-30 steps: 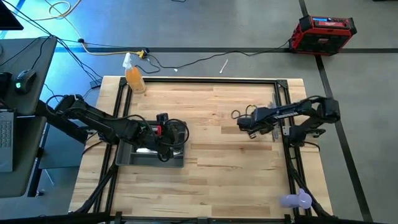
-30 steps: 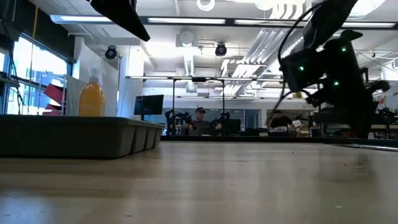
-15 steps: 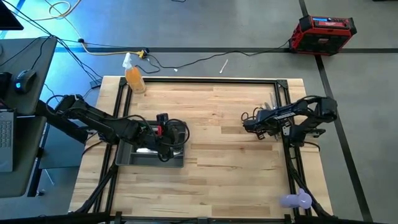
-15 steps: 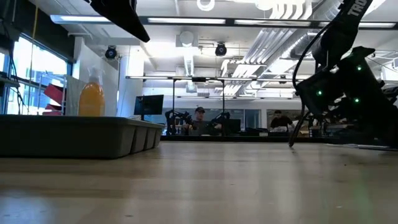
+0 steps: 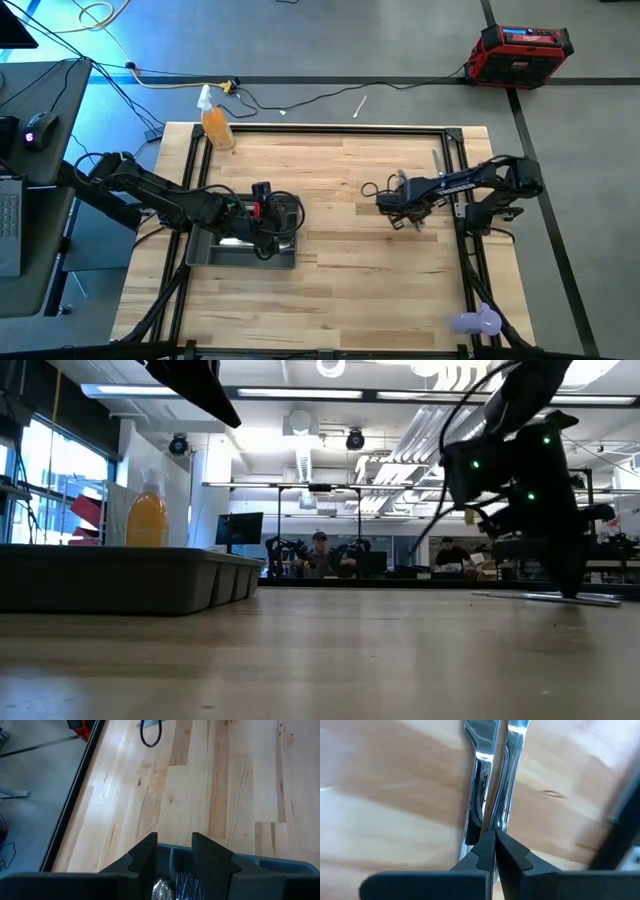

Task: Sort silverware
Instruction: Put the silver knife into the black silverware tray

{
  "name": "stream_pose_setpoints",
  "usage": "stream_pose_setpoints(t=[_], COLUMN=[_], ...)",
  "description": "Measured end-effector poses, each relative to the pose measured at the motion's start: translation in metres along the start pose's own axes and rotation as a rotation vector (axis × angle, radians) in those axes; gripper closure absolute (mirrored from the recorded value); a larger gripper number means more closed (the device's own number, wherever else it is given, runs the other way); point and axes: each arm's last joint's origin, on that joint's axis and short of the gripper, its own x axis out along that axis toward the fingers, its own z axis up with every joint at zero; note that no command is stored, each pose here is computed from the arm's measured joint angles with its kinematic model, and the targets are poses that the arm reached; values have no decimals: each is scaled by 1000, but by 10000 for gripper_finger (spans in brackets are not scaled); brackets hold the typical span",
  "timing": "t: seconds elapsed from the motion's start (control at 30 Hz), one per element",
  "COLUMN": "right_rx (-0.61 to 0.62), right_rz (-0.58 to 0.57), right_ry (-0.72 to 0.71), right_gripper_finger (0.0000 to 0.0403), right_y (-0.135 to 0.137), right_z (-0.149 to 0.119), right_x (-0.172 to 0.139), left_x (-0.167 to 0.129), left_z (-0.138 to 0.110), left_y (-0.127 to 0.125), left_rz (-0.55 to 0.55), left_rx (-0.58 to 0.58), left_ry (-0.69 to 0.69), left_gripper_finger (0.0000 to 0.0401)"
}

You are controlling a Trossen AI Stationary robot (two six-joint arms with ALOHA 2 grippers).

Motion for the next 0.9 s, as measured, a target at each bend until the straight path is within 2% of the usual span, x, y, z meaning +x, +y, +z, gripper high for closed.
stream_pose_setpoints(t=[0.2, 0.37, 0.57, 0.67, 0.9], right_rx=[-76, -140, -126, -136, -177], right_rz=[70, 188, 151, 140, 175], right_ry=[-112, -223, -215, -199, -170], right_gripper_finger=[403, 403, 395, 367, 273], right_y=[15, 28, 17, 11, 6], right_z=[7, 16, 25, 29, 32], right_x=[-18, -21, -9, -3, 1], left_x=[0, 0, 0, 0, 0], left_z=[0, 0, 0, 0, 0], left_y=[0, 0, 0, 0, 0], left_rz=[1, 1, 1, 1, -6], left_rx=[0, 0, -5, -5, -7], left_ry=[0, 0, 1, 1, 3], left_gripper_finger=[297, 298, 297, 297, 297])
